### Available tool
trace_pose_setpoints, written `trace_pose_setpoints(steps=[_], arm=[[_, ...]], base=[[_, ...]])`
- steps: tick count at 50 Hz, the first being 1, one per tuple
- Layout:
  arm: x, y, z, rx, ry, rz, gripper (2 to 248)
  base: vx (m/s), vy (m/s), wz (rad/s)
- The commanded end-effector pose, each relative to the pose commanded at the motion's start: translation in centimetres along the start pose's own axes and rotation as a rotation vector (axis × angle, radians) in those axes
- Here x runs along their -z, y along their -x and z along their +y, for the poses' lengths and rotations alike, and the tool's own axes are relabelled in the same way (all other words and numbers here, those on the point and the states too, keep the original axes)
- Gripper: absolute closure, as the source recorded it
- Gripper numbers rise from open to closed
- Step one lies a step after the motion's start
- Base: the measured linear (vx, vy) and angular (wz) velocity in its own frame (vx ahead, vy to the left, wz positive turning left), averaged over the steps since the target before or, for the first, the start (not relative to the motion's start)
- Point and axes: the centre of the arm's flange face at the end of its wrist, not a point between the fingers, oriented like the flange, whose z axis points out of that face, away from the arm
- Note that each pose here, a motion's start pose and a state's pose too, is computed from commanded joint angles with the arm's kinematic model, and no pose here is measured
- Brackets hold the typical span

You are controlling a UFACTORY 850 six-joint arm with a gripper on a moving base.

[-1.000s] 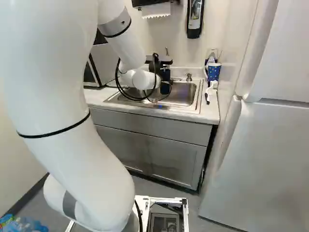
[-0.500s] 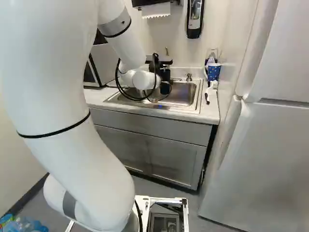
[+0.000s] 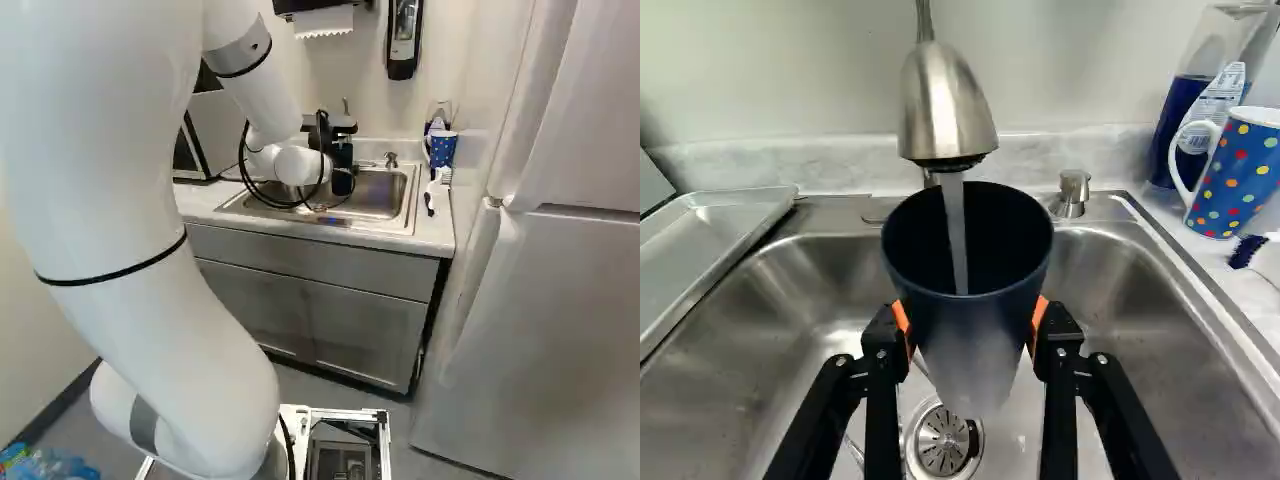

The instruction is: Rinse the cup and place it in the tray

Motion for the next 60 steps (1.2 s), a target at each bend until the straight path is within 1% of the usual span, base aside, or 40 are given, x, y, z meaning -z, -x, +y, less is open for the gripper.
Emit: trace_pose_setpoints(steps=[60], arm=[[0.00,0.00,0.00,0.000,0.000,0.000,125]], base=[[0.000,0.000,0.000]])
